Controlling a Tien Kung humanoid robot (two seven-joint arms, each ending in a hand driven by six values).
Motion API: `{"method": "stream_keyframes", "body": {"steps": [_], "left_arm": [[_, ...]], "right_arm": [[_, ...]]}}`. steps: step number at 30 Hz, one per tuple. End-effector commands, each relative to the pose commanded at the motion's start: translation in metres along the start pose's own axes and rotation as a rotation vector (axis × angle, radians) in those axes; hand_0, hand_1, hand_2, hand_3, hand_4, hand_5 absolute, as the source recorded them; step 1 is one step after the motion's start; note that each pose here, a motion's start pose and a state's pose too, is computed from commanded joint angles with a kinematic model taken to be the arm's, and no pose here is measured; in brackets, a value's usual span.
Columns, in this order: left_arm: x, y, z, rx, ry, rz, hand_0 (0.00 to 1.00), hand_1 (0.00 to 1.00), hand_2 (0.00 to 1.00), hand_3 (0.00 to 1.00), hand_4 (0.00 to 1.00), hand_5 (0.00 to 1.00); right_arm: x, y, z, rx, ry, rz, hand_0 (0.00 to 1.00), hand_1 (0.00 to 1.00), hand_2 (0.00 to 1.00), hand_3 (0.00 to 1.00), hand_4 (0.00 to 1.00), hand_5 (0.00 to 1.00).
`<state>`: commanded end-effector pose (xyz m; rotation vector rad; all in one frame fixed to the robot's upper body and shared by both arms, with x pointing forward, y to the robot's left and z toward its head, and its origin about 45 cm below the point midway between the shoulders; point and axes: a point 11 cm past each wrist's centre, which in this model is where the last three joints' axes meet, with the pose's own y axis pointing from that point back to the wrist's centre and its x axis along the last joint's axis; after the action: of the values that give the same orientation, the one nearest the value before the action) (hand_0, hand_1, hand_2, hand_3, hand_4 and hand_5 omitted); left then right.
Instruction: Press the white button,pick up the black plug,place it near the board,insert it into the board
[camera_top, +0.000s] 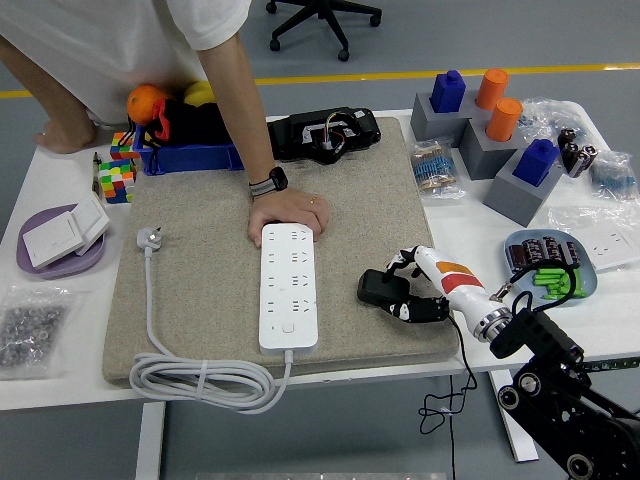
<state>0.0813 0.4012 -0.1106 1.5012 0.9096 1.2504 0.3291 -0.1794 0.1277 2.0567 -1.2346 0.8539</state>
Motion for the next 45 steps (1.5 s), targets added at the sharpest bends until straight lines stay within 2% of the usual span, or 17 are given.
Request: {"method": "stream_keyframes", "body": {"steps": [1,6,7,12,13,20,30,31,32,39,45], "left_arm": [[0.000,0.000,0.000,0.000,0.000,0.000,0.826,0.790,0.763,0.795,0.575,0.482],[0.000,0.000,0.000,0.000,-0.002,0.000,0.826,0.790,0.763,0.795,0.575,0.482],[0.000,0.000,0.000,0.000,-0.003,0.000,0.826,0.791,0.763,0.795,0.575,0.481],[0.000,0.000,-0.001,0.001,-0.002,-0.001,0.826,0.791,0.763,0.795,0.575,0.481],[0.000,0.000,-0.001,0.002,-0.002,-0.001,0.826,0.790,0.763,0.795,0.575,0.481],[-0.001,0.000,-0.003,0.004,0.000,-0.003,0.826,0.790,0.763,0.795,0.575,0.482],[-0.001,0.000,-0.002,0.002,0.005,-0.002,0.826,0.790,0.764,0.795,0.575,0.482],[-0.001,0.000,-0.001,0.001,0.005,-0.001,0.826,0.790,0.763,0.795,0.575,0.481],[-0.001,0.000,-0.001,0.000,0.004,-0.001,0.826,0.790,0.763,0.795,0.575,0.481],[0.000,0.000,-0.001,0.001,0.012,0.000,0.826,0.790,0.763,0.795,0.575,0.481],[0.002,0.000,0.000,-0.001,0.007,0.003,0.826,0.790,0.763,0.795,0.576,0.482]], "right_arm": [[0.000,0.000,-0.001,0.005,-0.001,0.003,0.379,0.491,0.519,0.385,0.845,0.002],[0.002,0.000,-0.003,0.029,-0.002,0.026,0.379,0.491,0.519,0.385,0.845,0.002],[0.002,0.001,-0.003,0.030,-0.001,0.029,0.294,0.423,0.422,0.345,0.829,0.002],[0.001,0.001,-0.001,0.023,0.000,0.025,0.294,0.423,0.422,0.345,0.829,0.002],[0.000,0.002,0.000,0.021,-0.002,0.023,0.269,0.399,0.401,0.359,0.800,0.002],[0.005,0.003,-0.005,0.040,-0.019,0.045,0.271,0.394,0.391,0.376,0.776,0.002],[0.024,0.001,-0.058,0.190,-0.044,0.081,0.273,0.393,0.389,0.400,0.772,0.002],[0.024,0.001,-0.063,0.205,-0.043,0.081,0.277,0.400,0.394,0.496,0.795,0.002],[0.025,0.000,-0.068,0.220,-0.042,0.079,0.277,0.400,0.394,0.496,0.795,0.002],[0.015,-0.003,-0.095,0.287,-0.041,0.013,0.281,0.400,0.394,0.506,0.798,0.002],[0.005,-0.013,-0.101,0.296,-0.004,-0.036,0.281,0.400,0.395,0.531,0.805,0.002]]}}
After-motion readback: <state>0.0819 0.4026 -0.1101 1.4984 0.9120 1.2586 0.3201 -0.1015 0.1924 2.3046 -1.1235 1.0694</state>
